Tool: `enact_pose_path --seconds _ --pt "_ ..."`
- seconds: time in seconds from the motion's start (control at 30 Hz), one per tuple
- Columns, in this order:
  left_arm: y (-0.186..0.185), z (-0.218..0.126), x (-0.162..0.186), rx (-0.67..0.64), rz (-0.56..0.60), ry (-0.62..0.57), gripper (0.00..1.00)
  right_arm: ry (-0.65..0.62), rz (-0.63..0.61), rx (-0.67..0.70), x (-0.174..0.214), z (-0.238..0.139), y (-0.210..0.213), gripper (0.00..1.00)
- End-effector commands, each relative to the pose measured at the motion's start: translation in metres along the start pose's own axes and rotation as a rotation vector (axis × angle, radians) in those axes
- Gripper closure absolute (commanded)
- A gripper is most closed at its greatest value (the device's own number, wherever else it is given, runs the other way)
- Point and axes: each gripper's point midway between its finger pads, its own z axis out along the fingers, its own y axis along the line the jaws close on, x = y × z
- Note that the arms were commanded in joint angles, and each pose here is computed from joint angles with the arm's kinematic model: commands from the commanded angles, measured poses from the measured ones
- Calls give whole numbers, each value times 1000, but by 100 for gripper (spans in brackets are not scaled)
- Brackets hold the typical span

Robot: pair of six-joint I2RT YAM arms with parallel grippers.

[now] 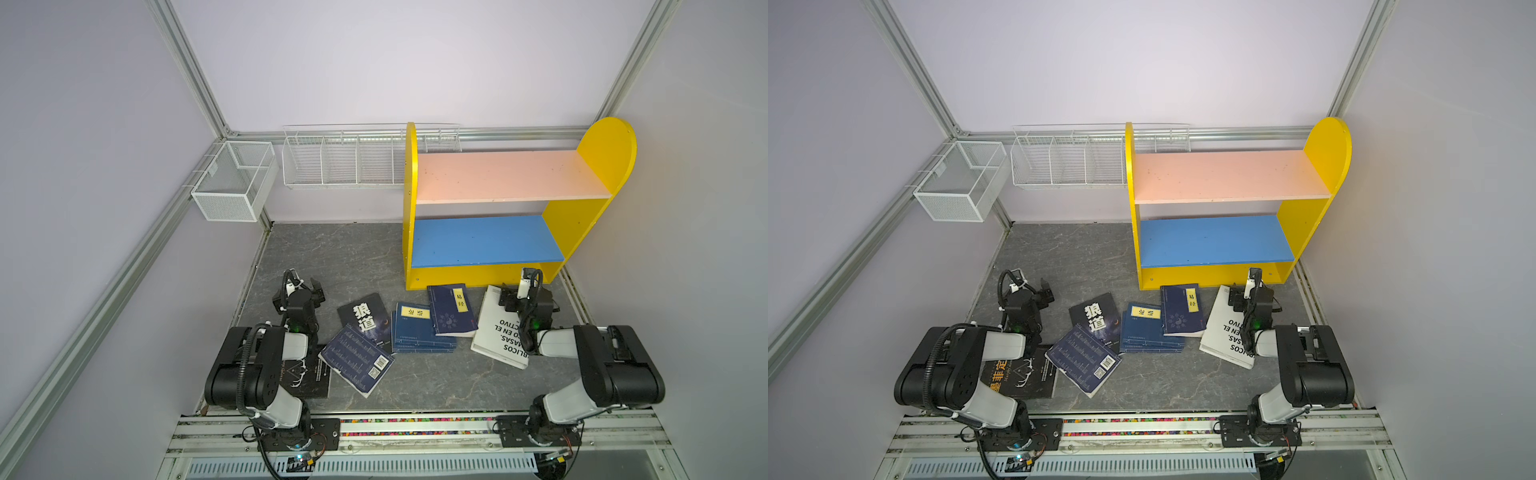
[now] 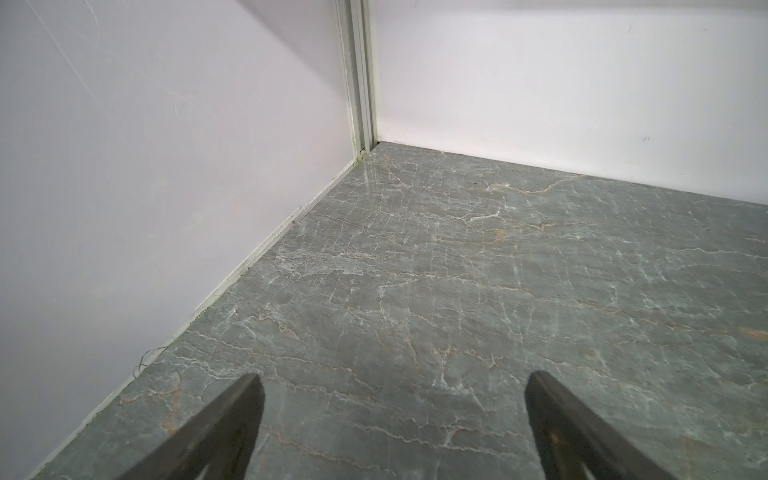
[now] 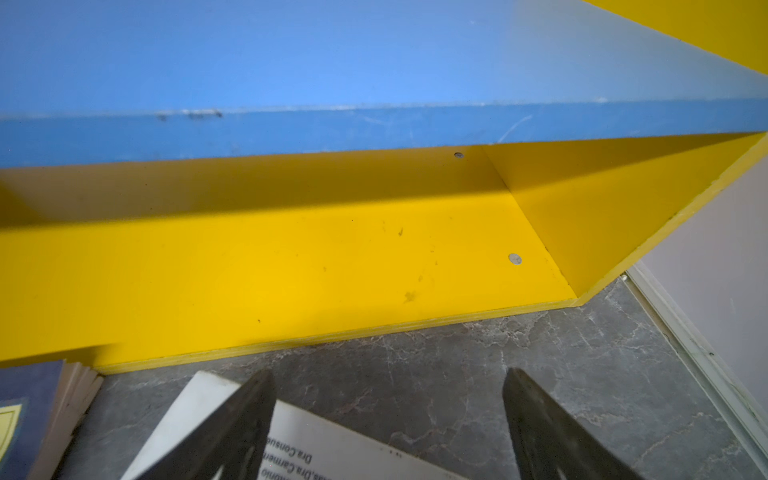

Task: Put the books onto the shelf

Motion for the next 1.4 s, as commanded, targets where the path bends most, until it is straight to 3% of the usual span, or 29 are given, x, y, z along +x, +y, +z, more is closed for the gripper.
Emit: enact_pose_path --seconds 0.0,0.63,0.73,0.87,0.97,1.1,1.27,1.37 --pt "-3 3 -9 9 -9 -25 2 -20 -24 -16 -8 0 4 12" --pt "-2 1 -11 9 -6 -32 2 -8 -37 0 -13 0 4 12" --pt "-9 -15 -35 12 38 -59 2 79 -65 33 -29 -9 8 12" --pt "-26 -58 -83 97 53 -99 2 145 -12 -61 -54 -38 30 12" --pt "-40 -92 -104 263 -111 -19 2 187 81 -129 -68 -72 47 12" --pt "-54 -139 -107 460 -345 85 2 225 228 -229 -78 -121 64 12" --pt "-80 -192 -90 721 -638 265 1 280 411 -448 -66 -184 103 12" --pt "-102 -220 -73 843 -733 383 1 344 496 -507 -44 -206 117 12"
